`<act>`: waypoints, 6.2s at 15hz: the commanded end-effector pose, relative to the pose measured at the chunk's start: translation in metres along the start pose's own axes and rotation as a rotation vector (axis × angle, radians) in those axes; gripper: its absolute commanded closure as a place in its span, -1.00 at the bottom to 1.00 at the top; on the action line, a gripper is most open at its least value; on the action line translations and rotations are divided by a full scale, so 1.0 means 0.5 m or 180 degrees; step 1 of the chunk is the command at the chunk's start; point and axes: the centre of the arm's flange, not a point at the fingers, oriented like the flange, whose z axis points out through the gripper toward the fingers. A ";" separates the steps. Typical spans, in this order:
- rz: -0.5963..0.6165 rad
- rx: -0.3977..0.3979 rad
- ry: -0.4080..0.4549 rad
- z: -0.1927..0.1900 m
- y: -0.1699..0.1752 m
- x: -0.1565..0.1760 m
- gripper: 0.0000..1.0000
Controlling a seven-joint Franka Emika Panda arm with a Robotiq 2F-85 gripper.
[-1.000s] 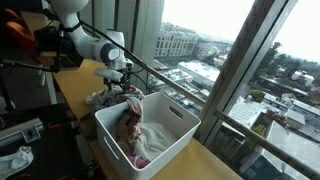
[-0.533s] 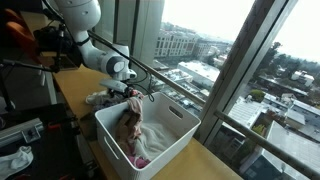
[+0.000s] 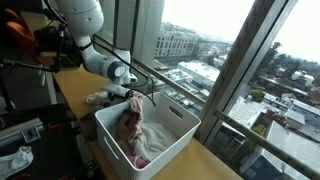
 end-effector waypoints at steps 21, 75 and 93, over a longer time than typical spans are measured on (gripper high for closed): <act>-0.0017 -0.0178 0.0018 -0.101 0.002 -0.034 1.00; 0.1372 -0.1566 0.0397 -1.005 0.347 -0.428 1.00; 0.1025 -0.1089 0.0068 -0.572 0.324 -0.394 1.00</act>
